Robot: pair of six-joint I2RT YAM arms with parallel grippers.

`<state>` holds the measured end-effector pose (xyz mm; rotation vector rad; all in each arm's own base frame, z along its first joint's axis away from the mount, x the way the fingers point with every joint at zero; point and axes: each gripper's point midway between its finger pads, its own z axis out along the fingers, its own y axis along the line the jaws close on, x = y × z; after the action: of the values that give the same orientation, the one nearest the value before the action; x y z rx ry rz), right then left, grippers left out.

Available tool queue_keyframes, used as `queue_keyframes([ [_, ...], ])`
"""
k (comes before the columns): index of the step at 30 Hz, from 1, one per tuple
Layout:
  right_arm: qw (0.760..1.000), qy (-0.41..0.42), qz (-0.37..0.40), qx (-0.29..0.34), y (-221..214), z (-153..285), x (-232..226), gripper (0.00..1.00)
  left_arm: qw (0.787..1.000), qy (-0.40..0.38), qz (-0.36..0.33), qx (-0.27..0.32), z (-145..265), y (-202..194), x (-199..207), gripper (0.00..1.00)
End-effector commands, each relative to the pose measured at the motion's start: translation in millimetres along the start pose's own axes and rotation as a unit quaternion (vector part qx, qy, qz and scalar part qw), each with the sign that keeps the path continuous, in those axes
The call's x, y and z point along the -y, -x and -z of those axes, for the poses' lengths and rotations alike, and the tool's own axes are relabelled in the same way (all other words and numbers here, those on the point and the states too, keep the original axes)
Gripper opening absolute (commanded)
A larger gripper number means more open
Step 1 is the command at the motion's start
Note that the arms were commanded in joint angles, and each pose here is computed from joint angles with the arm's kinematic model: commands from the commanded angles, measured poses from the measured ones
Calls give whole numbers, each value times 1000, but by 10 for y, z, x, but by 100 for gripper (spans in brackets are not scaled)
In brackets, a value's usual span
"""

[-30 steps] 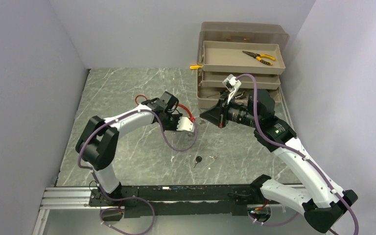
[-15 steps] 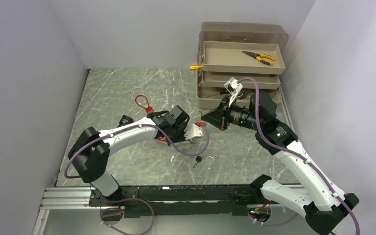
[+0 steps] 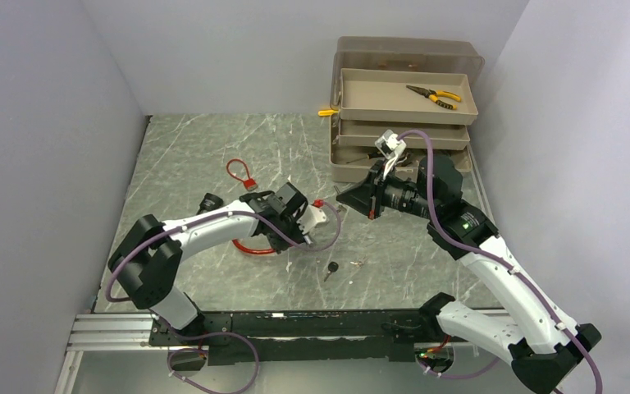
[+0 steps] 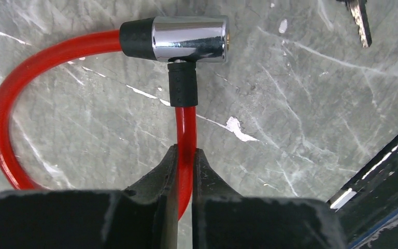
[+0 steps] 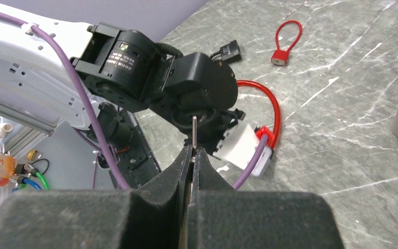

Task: Unlock with the key
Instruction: Move the lock to the center of the board.

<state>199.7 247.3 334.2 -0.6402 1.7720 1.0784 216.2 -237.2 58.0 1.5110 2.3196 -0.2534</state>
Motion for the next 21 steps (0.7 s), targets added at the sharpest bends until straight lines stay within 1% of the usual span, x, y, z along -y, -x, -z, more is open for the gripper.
queue_keyframes([
  [1,1000,7,8,19,65,1,-18,0,997,-20,67,24,-45,112,-60,15],
  [4,1000,6,8,15,48,-12,-5,0,995,-32,84,35,-83,159,-85,27],
  [6,1000,6,9,15,44,-15,1,0,993,-46,99,45,-89,209,-91,32],
  [9,1000,3,9,13,31,-24,19,0,992,-67,97,53,-86,246,-54,38],
  [10,1000,2,9,12,24,-29,26,0,991,-76,98,54,-79,248,-43,43],
  [14,1000,-3,5,11,0,-19,50,0,986,-121,89,72,96,302,-32,70],
  [17,1000,-6,1,7,-37,-6,73,0,988,-117,31,100,329,336,-134,74],
  [19,1000,-9,-1,6,-52,5,88,0,987,-94,-35,125,502,380,-251,76],
  [21,1000,-10,-2,9,-48,17,97,0,977,-66,-115,164,690,448,-372,84],
])
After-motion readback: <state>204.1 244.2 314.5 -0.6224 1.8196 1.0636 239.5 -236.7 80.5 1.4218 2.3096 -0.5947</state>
